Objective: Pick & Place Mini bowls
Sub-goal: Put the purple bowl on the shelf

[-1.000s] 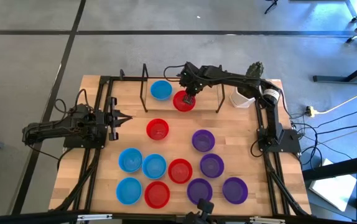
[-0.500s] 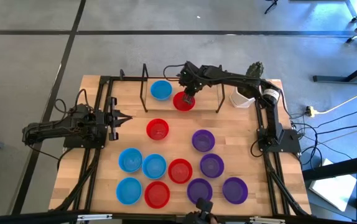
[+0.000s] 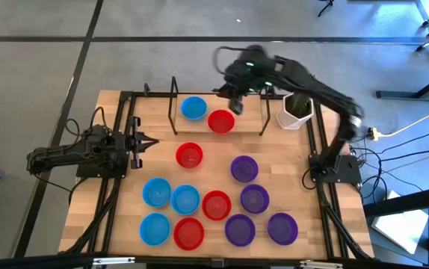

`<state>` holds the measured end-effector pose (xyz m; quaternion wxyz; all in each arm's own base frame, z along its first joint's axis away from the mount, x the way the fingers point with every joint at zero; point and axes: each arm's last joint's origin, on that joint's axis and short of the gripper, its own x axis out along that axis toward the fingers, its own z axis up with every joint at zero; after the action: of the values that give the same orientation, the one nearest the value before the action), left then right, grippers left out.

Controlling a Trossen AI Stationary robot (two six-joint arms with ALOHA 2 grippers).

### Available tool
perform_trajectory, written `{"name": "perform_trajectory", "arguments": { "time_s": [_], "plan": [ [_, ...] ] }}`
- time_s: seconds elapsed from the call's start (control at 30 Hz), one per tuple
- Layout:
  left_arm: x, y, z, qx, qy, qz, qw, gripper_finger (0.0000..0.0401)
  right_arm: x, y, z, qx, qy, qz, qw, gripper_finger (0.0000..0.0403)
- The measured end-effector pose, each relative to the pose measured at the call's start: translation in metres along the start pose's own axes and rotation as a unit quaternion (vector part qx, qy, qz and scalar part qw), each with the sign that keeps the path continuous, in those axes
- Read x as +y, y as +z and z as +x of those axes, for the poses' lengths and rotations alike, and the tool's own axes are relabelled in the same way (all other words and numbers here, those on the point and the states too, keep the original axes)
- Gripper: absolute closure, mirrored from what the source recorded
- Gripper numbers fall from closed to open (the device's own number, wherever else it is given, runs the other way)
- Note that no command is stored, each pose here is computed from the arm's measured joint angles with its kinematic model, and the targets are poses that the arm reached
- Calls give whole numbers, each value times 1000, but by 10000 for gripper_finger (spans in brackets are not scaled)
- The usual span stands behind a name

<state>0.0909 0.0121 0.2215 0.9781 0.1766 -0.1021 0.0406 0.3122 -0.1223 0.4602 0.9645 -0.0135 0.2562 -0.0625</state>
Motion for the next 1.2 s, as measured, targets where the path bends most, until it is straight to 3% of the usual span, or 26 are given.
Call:
{"name": "perform_trajectory", "arguments": {
  "time_s": [0.17,0.27,0.37,0.6,0.83,0.97,1.07,1.2],
  "plan": [
    [0,0,0,0,0,-4,1000,394,59,3,-73,-158,76,-76,981,371],
    [0,0,0,0,0,-7,1000,397,82,-24,-104,-201,100,-91,970,395],
    [0,0,0,0,0,-7,1000,399,99,-68,-117,-211,117,-92,966,394],
    [0,0,0,-2,1,-5,1000,394,121,-171,-100,-319,171,-102,926,397],
    [0,1,0,-4,1,-3,1000,398,128,-250,-55,-334,160,-91,924,397],
    [0,1,0,-4,1,5,1000,398,127,-276,-42,-329,113,-109,931,400],
    [0,1,0,-4,1,6,1000,396,124,-277,-41,-331,76,-111,934,397],
    [0,1,0,-4,1,6,1000,397,124,-279,-39,-320,74,-109,938,397]
  ]
}}
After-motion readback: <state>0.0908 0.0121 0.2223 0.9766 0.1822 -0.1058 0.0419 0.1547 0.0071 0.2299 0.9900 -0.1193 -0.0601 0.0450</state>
